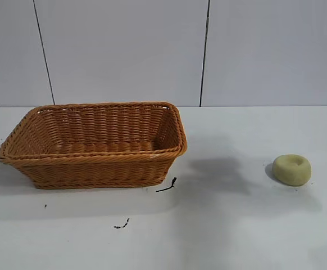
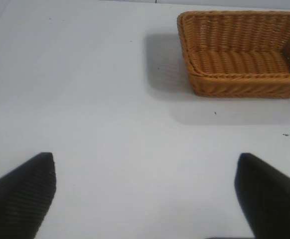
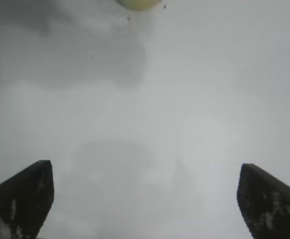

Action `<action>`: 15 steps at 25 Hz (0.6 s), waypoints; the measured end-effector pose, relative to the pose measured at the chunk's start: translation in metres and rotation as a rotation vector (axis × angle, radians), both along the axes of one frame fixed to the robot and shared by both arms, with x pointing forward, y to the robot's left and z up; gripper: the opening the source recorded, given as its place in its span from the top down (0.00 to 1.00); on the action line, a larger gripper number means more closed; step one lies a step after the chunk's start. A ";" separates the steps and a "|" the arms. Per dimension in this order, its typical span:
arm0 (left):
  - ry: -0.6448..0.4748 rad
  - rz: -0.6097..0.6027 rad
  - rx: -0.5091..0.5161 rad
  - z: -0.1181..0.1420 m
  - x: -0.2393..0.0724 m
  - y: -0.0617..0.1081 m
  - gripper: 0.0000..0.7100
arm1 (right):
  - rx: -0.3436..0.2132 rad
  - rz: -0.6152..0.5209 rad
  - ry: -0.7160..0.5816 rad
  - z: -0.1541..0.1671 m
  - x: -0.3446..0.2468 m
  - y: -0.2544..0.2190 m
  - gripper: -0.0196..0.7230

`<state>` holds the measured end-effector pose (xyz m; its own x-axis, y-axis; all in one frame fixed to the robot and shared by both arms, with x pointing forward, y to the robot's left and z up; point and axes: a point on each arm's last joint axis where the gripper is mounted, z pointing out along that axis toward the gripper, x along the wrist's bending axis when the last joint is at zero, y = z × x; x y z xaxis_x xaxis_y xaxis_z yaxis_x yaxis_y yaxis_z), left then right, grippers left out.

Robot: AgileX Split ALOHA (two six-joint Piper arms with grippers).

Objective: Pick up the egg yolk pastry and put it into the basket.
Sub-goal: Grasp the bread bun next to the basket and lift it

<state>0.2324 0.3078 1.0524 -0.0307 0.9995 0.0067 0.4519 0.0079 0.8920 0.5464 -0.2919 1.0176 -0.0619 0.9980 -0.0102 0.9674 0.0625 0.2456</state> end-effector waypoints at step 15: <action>0.000 0.000 0.000 0.000 0.000 0.000 0.02 | -0.004 0.099 -0.015 -0.047 0.092 0.035 0.04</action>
